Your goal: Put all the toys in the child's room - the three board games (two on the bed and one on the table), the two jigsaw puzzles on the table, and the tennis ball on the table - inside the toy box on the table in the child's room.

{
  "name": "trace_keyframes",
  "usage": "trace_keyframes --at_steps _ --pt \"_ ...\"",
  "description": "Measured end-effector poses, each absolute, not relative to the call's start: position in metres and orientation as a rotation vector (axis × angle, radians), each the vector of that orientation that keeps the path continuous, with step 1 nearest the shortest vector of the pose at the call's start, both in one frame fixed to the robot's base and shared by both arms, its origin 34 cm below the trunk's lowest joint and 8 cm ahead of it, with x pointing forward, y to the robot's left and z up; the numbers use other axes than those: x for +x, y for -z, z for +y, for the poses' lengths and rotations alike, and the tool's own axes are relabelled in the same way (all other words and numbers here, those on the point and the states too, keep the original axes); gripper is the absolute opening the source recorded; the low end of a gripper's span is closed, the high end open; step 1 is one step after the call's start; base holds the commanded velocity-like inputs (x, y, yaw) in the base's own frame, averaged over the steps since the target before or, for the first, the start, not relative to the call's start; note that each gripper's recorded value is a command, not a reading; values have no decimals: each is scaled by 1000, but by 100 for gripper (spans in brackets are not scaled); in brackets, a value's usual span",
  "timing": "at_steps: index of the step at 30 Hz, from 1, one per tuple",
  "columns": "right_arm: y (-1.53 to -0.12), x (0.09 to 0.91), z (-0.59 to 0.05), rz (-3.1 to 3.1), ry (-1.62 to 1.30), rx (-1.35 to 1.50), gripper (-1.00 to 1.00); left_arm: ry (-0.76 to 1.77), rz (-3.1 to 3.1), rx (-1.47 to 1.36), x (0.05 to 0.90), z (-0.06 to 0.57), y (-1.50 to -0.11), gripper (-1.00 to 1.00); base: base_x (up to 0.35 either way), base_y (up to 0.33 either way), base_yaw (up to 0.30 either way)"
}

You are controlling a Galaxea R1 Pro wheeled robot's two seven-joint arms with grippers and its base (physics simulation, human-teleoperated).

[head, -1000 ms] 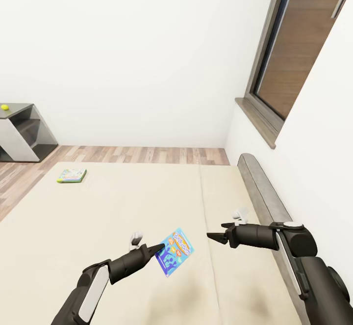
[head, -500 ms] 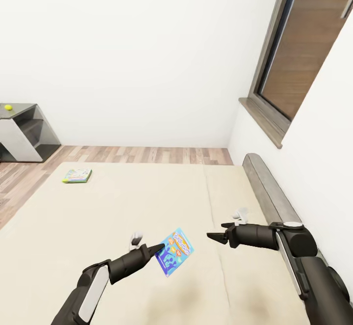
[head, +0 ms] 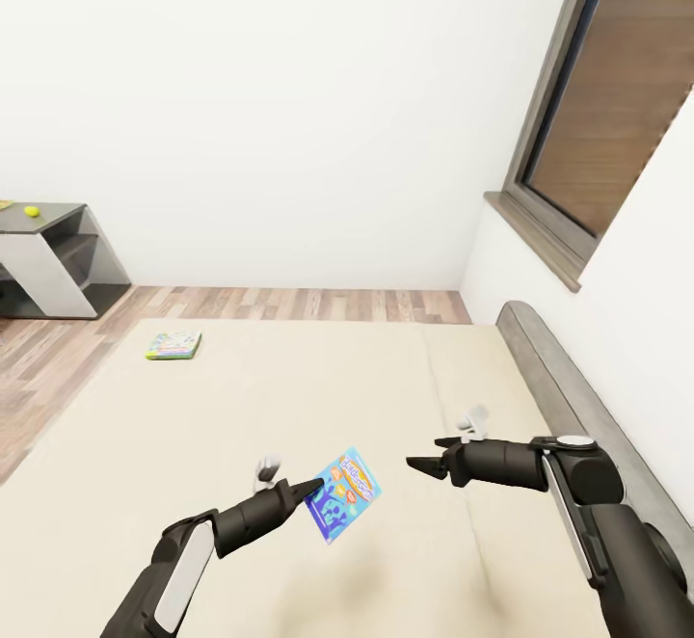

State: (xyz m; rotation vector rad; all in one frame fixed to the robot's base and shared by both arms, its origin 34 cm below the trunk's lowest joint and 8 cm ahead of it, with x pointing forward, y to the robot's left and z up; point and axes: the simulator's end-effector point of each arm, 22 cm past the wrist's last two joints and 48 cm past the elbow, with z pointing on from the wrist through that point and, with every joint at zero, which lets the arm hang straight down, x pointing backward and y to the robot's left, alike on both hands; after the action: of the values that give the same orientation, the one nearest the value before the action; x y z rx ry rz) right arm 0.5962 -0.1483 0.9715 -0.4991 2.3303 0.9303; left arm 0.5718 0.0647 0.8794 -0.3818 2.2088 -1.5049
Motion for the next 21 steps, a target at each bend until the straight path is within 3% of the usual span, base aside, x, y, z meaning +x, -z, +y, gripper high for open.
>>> trace_keyframes --at_steps 21 --pt "-973 596 -148 2328 -929 -502 100 1506 2208 -381 572 65 -880 -100 0 291 0"
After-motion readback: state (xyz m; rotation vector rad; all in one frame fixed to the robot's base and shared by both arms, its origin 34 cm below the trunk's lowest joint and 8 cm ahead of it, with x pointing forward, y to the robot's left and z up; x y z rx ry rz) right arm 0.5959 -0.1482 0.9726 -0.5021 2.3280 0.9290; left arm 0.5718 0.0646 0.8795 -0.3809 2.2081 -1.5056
